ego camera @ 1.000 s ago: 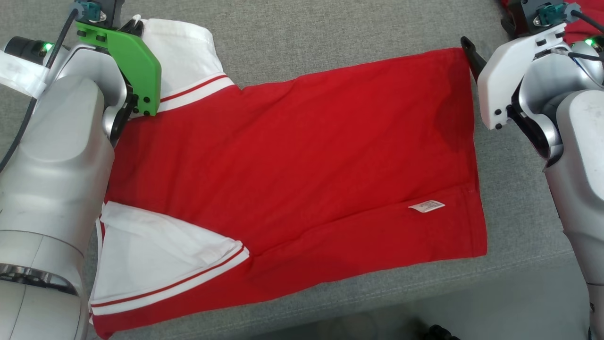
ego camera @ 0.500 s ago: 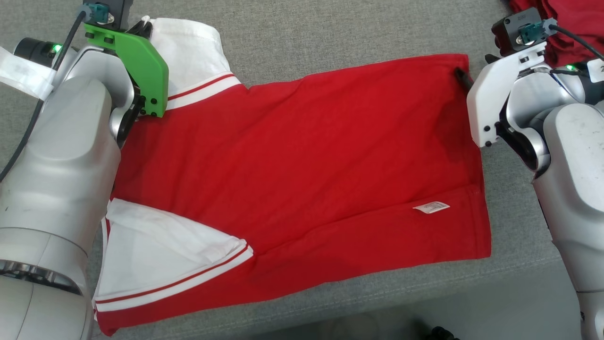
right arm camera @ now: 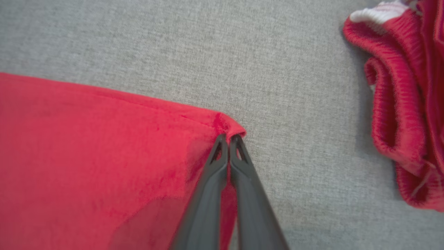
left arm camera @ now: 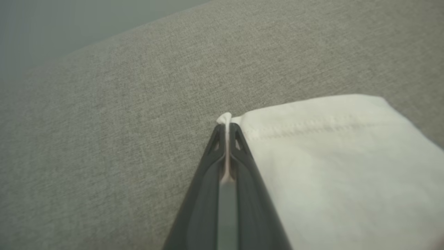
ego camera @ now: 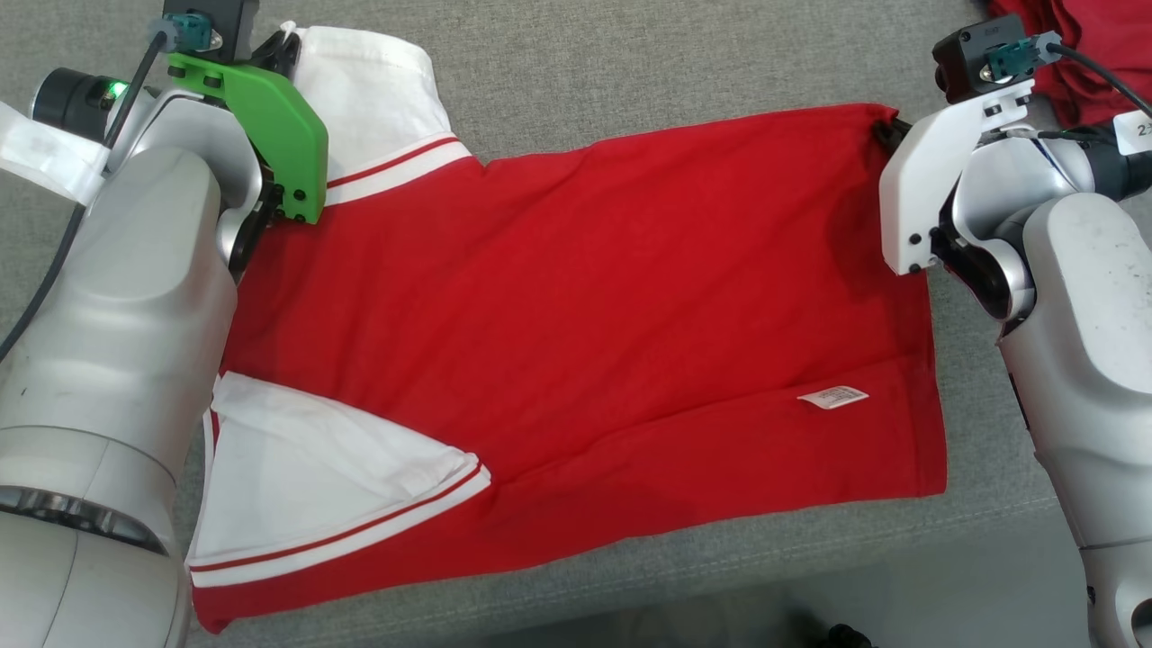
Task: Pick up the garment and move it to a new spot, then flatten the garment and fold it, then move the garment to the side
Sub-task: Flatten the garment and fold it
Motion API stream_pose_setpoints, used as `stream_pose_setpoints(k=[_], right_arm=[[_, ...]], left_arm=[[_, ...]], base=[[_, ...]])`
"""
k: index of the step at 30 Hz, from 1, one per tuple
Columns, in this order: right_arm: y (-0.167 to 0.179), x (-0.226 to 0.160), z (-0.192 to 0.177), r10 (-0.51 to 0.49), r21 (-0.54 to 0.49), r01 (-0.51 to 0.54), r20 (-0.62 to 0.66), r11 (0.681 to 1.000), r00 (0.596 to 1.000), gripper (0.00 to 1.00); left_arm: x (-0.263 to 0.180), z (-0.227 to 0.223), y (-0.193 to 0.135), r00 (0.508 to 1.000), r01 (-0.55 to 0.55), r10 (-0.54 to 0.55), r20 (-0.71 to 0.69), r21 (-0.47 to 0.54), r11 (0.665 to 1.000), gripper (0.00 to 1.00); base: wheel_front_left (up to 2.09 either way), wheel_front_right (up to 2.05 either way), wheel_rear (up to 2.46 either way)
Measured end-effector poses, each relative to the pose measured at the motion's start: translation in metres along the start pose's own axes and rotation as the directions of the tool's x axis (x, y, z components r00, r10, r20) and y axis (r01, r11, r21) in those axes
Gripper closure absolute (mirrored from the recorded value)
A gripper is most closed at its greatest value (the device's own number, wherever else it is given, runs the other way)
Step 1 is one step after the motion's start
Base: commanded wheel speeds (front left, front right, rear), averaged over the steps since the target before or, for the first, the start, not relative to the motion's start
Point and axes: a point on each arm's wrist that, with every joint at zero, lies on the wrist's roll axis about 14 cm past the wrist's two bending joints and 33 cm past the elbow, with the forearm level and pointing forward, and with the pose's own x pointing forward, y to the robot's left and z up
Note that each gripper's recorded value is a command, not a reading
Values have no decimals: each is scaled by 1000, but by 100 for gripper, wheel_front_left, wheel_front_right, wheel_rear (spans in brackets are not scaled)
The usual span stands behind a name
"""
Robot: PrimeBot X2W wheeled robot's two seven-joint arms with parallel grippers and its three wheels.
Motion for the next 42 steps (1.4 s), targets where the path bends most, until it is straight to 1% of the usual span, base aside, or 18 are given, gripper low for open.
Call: stream_pose_setpoints(k=[2, 6, 9, 15, 18, 23, 27, 30, 32, 36, 42], right_arm=[[0, 0, 3, 0, -1, 0, 15, 1000, 1000, 100], [-3, -2, 10, -1, 19, 0, 51, 1000, 999, 100], [-2, -4, 11, 9, 40, -12, 72, 999, 997, 100], [1, -18, 24, 31, 44, -38, 153, 998, 988, 100], [2, -24, 25, 36, 40, -43, 171, 998, 985, 100], [8, -44, 26, 64, -2, -65, 214, 998, 975, 100], [12, -61, 24, 87, -50, -77, 245, 996, 965, 100], [14, -71, 14, 100, -110, -77, 229, 991, 968, 100], [16, -78, 8, 112, -128, -85, 224, 988, 968, 100], [24, -90, -4, 144, -204, -104, 194, 974, 970, 100], [30, -103, -14, 170, -265, -122, 165, 956, 972, 100]], left_arm=[[-1, 4, 0, 1000, -2, 2, 26, -5, 1000, 100], [-8, 28, 9, 986, -37, 53, 157, -106, 994, 100], [-15, 42, 12, 968, -41, 77, 237, -153, 987, 100], [-37, 58, 12, 937, -40, 96, 335, -172, 984, 100], [-45, 62, 13, 927, -48, 108, 358, -173, 984, 100], [-78, 74, 7, 883, -26, 119, 454, -205, 978, 100], [-109, 55, 2, 872, -40, 140, 469, -216, 975, 100], [-132, 41, -8, 870, -38, 142, 472, -223, 974, 100], [-146, 27, -13, 874, -47, 150, 461, -228, 973, 100], [-174, 3, -16, 890, -87, 189, 416, -252, 964, 100], [-206, -17, -28, 902, -105, 211, 376, -282, 953, 100]], base=[[0, 0, 0], [0, 0, 0], [0, 0, 0], [0, 0, 0], [0, 0, 0], [0, 0, 0], [0, 0, 0], [0, 0, 0], [0, 0, 0], [0, 0, 0], [0, 0, 0]])
